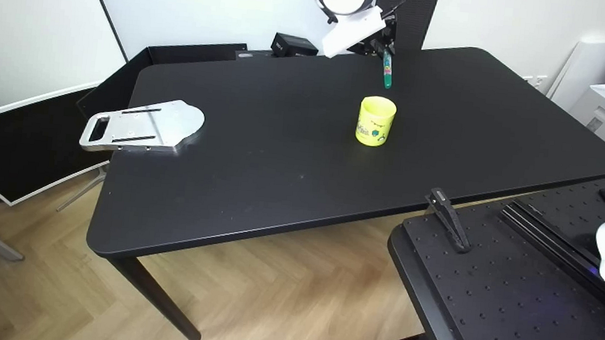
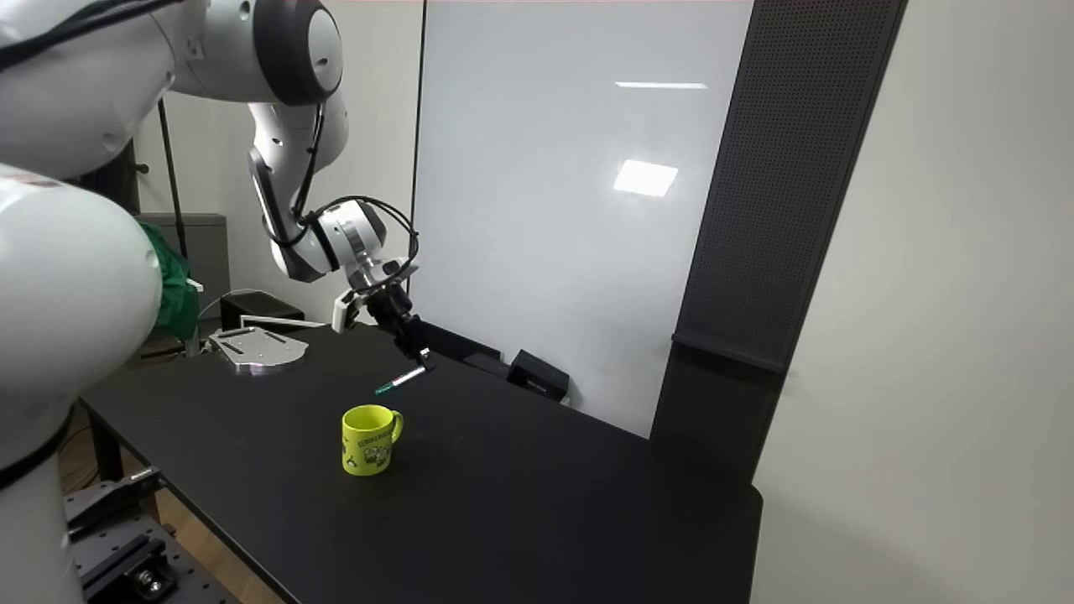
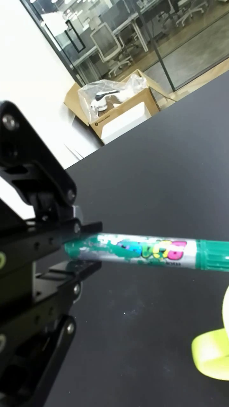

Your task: Put the green marker inside the yellow mug

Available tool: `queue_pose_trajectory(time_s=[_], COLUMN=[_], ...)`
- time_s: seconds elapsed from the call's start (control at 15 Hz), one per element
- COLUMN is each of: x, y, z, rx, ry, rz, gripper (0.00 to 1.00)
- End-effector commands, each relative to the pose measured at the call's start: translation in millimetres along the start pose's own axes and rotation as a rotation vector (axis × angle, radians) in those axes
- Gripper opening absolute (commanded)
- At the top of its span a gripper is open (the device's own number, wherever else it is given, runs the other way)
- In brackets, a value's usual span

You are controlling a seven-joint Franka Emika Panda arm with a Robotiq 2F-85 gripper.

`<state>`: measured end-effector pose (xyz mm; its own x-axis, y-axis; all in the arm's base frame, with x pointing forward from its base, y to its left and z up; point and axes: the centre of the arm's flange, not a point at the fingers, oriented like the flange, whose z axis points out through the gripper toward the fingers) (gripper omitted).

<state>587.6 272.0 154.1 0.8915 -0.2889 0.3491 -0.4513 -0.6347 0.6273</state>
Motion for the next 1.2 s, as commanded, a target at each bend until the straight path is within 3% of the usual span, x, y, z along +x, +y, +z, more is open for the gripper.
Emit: queue_pose_trajectory(time_s=[0.0, 0.6, 1.13], x=[-11.2, -29.9, -45.7], y=[1.5, -14.1, -5.1], z=[0.4, -8.8, 4.8], rx=[-0.004, 0.124, 0.151], ry=[0.029, 0.035, 0.022], rz=[0.002, -0.017, -0.052], gripper=[0.06, 0.06, 0.06])
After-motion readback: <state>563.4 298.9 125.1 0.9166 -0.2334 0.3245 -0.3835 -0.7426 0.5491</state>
